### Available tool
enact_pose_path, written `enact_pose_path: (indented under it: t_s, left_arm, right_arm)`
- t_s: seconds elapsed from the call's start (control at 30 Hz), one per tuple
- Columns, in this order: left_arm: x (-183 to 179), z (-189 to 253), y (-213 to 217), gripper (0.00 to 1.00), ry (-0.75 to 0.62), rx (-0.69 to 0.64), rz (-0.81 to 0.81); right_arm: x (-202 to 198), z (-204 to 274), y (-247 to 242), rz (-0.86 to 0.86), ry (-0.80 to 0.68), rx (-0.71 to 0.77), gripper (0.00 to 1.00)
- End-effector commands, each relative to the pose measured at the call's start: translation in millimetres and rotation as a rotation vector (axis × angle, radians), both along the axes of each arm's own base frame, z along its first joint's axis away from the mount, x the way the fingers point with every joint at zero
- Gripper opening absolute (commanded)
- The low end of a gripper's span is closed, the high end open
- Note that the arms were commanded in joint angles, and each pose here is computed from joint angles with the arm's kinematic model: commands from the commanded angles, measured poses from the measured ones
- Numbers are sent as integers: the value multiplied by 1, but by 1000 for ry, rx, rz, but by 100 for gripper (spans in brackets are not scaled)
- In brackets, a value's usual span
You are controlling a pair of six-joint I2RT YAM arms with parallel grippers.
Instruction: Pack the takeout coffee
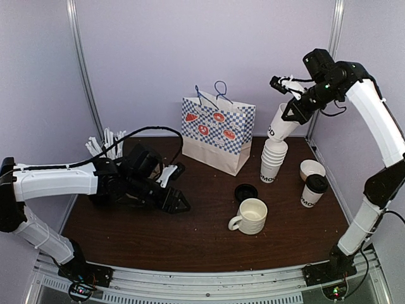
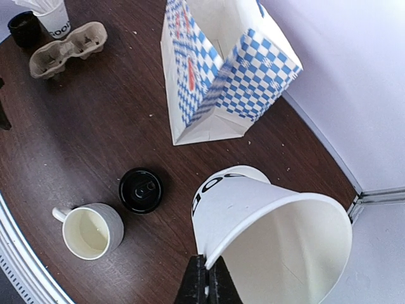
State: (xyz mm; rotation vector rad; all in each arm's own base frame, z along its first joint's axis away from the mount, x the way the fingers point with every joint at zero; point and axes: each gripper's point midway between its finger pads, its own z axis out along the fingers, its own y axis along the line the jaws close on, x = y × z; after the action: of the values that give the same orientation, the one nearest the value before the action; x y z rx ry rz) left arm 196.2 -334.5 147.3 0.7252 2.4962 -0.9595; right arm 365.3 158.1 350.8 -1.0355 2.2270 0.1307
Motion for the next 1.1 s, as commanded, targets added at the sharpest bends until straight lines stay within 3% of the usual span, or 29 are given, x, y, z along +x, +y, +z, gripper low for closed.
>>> enact_pose_path:
  t_s: [0.0, 0.17, 0.3, 0.53, 0.7, 0.83, 1.07]
  left_arm:
    - [11, 27, 2, 59, -99, 27, -1]
    - [25, 38, 20, 60, -161, 71, 89]
    - [37, 50, 38, 62, -188, 47, 202]
    - [52, 79, 60, 66, -307, 21, 304]
    - [54, 86, 79, 71, -363, 6, 382]
    - [53, 82, 86, 72, -375, -9, 414]
    - [51, 87, 83, 74, -376, -22, 391]
  right_arm:
    - [-35, 6, 39, 165, 12, 45, 0]
    - [-70, -17, 87, 348, 16, -50, 0]
    - [-106, -45, 129, 543, 23, -142, 0]
    - [-146, -98, 199, 738, 44, -258, 0]
    - [-159, -124, 234, 796, -32, -355, 0]
    - [-179, -150, 255, 864, -48, -347, 0]
    - [-179, -187, 267, 840, -59, -332, 0]
